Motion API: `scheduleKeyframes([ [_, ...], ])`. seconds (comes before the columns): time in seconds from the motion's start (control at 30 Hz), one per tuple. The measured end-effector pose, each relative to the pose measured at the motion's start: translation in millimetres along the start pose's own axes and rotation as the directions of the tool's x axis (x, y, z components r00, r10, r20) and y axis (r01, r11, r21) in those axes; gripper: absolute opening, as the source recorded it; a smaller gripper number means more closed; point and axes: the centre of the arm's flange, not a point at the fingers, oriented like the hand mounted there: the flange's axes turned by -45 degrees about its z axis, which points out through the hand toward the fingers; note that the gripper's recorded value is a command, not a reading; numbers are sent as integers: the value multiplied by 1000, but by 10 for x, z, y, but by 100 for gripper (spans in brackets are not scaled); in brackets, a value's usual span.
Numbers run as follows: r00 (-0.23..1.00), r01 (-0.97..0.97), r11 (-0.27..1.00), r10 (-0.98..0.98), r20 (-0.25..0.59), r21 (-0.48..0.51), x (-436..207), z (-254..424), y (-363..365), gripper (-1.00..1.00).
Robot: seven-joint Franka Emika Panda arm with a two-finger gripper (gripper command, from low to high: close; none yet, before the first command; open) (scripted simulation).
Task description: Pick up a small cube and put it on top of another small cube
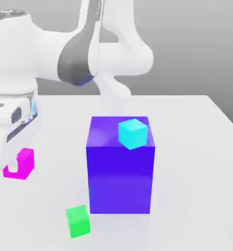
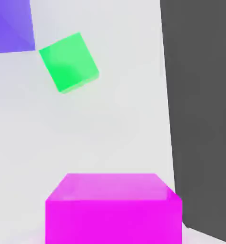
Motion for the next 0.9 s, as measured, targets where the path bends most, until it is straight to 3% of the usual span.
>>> scheduleKeyframes([
  [0.23, 916, 400, 916, -400, -33, 0, 311, 130, -26, -100],
  [0.5, 607, 791, 611, -789, -98, -14, 872, 647, -82, -100],
  [0.57, 553, 830, 558, -826, -106, -19, 961, 808, -95, -100],
  [0.77, 544, 835, 549, -832, -109, -21, 980, 1323, -149, -100],
  [0.8, 543, 836, 549, -832, -110, -20, 989, 1392, -161, 100],
  [0.9, 544, 836, 549, -832, -110, -20, 987, 1392, -161, 100],
])
